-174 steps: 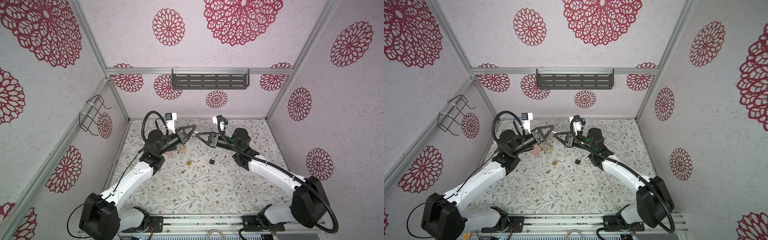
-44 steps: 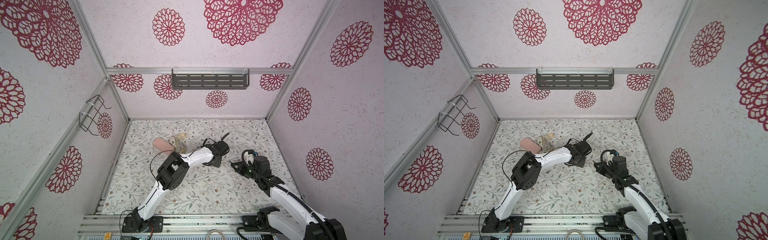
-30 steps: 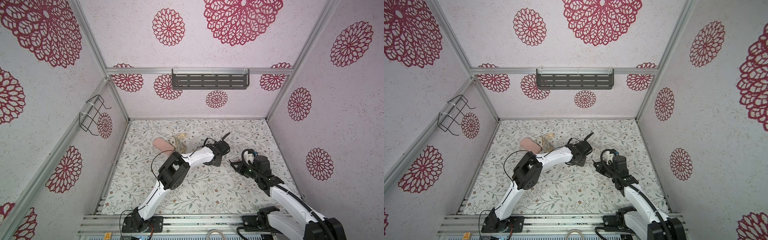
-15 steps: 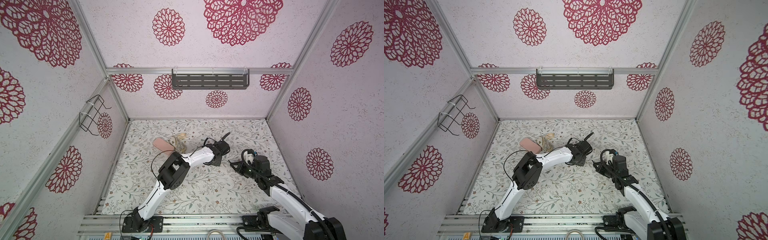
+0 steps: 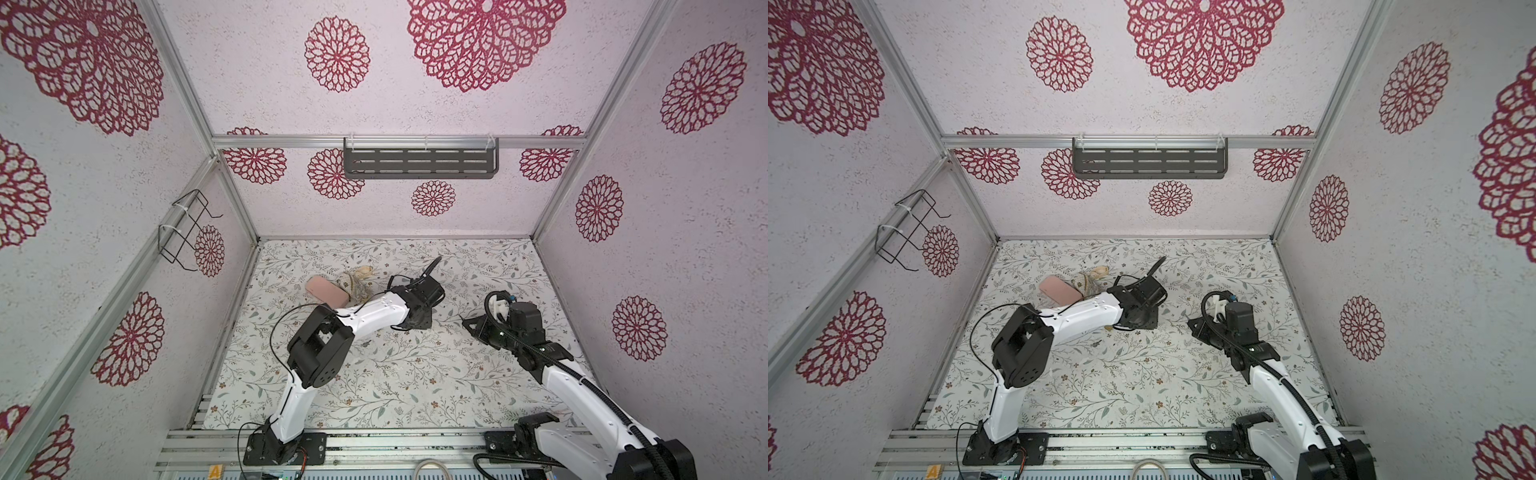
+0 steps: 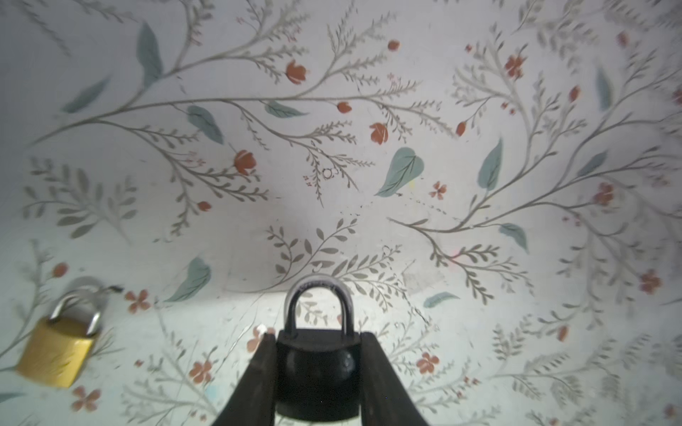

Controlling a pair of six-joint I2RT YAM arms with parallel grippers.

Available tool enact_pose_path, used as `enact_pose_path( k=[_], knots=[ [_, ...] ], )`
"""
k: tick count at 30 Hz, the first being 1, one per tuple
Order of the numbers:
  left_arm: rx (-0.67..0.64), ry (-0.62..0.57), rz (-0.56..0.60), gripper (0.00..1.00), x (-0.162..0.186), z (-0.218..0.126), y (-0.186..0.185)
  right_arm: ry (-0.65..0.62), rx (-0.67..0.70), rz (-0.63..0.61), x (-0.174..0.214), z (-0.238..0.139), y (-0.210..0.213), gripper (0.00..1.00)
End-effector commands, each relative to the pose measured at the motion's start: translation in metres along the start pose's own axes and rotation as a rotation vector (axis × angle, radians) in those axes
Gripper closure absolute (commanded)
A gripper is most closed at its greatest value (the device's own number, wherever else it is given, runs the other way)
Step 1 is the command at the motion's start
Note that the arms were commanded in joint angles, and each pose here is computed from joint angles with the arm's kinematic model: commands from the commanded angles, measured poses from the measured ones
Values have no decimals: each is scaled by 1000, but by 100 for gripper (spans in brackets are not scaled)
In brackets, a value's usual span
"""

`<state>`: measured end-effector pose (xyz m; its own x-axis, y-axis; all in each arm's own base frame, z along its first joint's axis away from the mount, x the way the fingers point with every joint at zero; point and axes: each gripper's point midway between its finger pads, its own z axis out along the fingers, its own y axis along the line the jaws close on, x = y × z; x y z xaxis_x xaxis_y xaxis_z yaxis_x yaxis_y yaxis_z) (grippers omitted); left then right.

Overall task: Unlock with the key
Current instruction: 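Lift the black padlock with the left gripper while the right gripper moves toward it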

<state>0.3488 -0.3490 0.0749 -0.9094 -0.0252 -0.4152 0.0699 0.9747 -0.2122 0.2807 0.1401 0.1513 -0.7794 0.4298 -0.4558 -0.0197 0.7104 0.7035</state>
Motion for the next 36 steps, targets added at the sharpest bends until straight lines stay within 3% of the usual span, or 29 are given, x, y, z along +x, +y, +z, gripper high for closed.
enact_pose_path(
  k=[1,9,14,26,36],
  knots=[
    [184,-133,-231,100,-40,-49,-13,-29,42,-61,-10,-6,10,100],
    [319,-207,-510,100,-54,-94,1,-72,82,-178,-2,3,45,100],
    [365,-228,-623,100,-56,-109,6,-109,19,-200,10,13,74,100],
    [349,-231,-706,100,-53,-115,16,-158,-155,-191,26,41,135,100],
    [332,-255,-732,100,-55,-122,23,-175,-202,-175,31,51,149,100]
  ],
)
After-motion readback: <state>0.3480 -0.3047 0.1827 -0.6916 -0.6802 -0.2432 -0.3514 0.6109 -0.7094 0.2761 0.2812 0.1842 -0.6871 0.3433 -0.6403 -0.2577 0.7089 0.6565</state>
